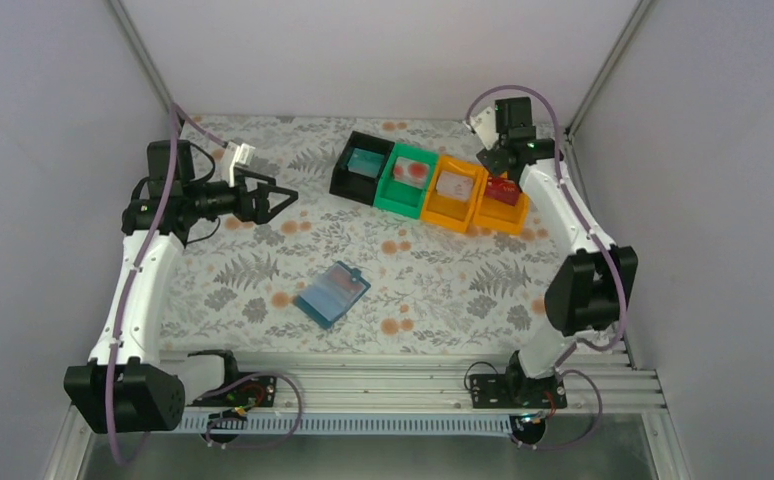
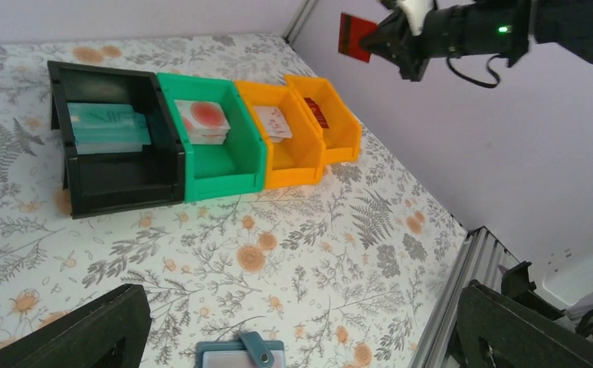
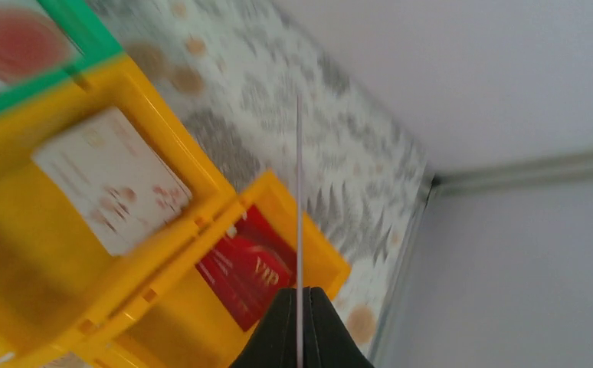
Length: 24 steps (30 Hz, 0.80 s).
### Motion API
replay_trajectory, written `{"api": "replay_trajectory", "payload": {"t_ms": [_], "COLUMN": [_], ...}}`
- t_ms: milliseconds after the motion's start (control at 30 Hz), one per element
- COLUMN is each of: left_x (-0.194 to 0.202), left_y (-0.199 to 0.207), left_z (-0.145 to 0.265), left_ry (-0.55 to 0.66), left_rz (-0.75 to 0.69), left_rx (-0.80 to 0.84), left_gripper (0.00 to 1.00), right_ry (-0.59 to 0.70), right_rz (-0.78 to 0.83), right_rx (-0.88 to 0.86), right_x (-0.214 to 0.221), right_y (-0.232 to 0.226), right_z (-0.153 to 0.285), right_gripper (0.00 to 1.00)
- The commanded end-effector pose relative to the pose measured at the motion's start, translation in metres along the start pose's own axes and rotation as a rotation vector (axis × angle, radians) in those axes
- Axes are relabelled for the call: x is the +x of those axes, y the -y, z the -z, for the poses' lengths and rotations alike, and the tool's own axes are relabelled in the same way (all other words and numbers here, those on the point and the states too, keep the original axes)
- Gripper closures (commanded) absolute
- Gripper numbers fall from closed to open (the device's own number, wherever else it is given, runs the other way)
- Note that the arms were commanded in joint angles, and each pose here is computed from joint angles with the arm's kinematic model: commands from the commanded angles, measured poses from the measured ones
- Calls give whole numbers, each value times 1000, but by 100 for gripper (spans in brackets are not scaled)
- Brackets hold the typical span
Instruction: Take the credit cards out of the card holder
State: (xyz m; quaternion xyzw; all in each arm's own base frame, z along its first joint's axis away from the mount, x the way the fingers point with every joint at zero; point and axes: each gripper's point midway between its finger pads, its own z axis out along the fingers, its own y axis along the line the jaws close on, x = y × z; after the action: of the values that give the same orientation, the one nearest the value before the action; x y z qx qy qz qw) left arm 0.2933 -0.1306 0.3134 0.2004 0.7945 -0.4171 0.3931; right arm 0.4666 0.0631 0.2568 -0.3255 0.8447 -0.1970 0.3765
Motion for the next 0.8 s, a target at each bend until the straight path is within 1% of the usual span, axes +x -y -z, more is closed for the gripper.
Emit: {"api": "replay_trajectory", "payload": {"t_ms": [0,67,200,333,433,533,667,767], "left_x": [-7,-6,-4,-3,-4,-3,-2,-2], "left_y": [9,9,10,10,11,10,8,8], "left_z": [5,5,3,2,2,-1,-4,-5], "left_ry": [27,26,22,19,17,11,2,-2], "left_rz": [-82,-87,-83,-78,-77,-66,-51,-45], "left_rx": [11,16,32,44,56,73,90,103], "left_gripper": [0,0,0,0,0,0,0,0], "right_ry": [-158,-196,-272,-363,-404,-432,-436,-468], "right_rz": [-169,-169,-182,-124,-84,-28,98,192], "right_rx": [-89,-111,-105,-59,-23,33,76,112], "right_x": [43,56,81,102,112,119,117,119], "right_y": [-5,-10,-6,-5,-4,0,-8,-12], "right_z": [-27,-39,-64,-87,-98,-107,-117,-124], "right_gripper": [96,96,96,96,96,96,96,96]}}
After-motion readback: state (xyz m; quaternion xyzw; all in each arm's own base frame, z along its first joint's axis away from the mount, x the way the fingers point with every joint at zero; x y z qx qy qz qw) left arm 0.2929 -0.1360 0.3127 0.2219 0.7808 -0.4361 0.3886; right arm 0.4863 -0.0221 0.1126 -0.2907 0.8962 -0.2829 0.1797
